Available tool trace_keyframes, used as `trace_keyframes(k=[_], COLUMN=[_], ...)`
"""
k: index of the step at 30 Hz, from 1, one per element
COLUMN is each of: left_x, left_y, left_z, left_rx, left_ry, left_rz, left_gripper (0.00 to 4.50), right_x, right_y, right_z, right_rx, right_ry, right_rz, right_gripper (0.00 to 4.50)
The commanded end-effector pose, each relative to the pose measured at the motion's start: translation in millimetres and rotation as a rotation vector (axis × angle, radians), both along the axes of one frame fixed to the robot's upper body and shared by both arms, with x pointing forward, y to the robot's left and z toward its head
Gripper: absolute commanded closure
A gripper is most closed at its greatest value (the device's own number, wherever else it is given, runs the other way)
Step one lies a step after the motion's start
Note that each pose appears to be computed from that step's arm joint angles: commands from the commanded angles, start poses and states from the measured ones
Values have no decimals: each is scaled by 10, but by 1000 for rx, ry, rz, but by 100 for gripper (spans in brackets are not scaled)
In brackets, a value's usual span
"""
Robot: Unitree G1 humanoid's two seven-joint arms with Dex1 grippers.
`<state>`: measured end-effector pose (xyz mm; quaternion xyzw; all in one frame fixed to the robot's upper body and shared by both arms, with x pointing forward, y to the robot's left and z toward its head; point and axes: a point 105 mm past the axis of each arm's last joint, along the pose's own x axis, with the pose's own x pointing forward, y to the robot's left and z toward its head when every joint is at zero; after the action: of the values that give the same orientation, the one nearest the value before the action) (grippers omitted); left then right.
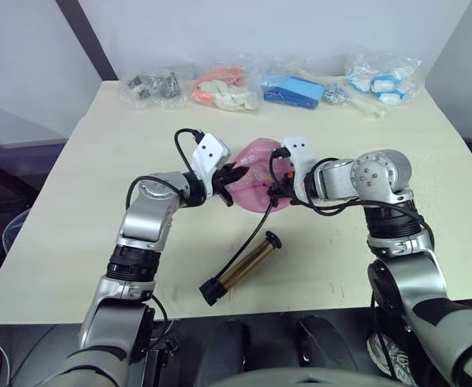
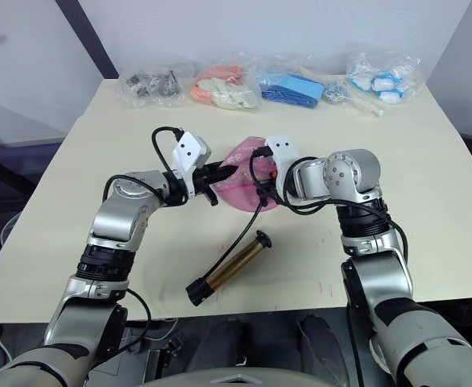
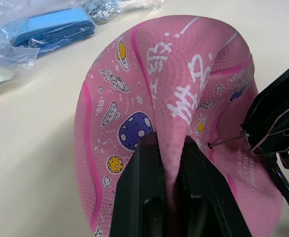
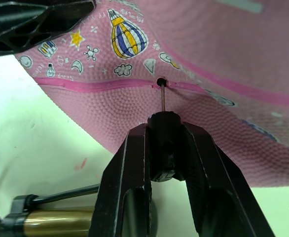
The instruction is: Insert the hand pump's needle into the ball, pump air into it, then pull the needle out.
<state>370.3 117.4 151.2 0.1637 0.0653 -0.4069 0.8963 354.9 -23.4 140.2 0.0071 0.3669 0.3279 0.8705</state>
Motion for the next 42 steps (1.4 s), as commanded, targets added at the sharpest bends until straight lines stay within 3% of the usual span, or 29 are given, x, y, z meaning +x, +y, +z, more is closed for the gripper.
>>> trace_keyframes(k=[1, 14, 24, 42], left_x=[-133, -168, -182, -204], left_y=[-181, -175, -108, -186], left_z=[-279, -376, -437, -521], left_rx=[17, 49, 147, 121], left_ry=[111, 137, 152, 205], left_rz=[-83, -113, -188, -180], left_gripper=[446, 446, 446, 446], right_x=[86, 193, 230, 267], right_y=[7, 81, 109, 451], right_z=[93, 54, 79, 44], right_rx=[-11, -30, -52, -34], right_ry=[-68, -46, -75, -85], right_rz=[-11, -9, 12, 10], right_gripper=[411, 411, 411, 411])
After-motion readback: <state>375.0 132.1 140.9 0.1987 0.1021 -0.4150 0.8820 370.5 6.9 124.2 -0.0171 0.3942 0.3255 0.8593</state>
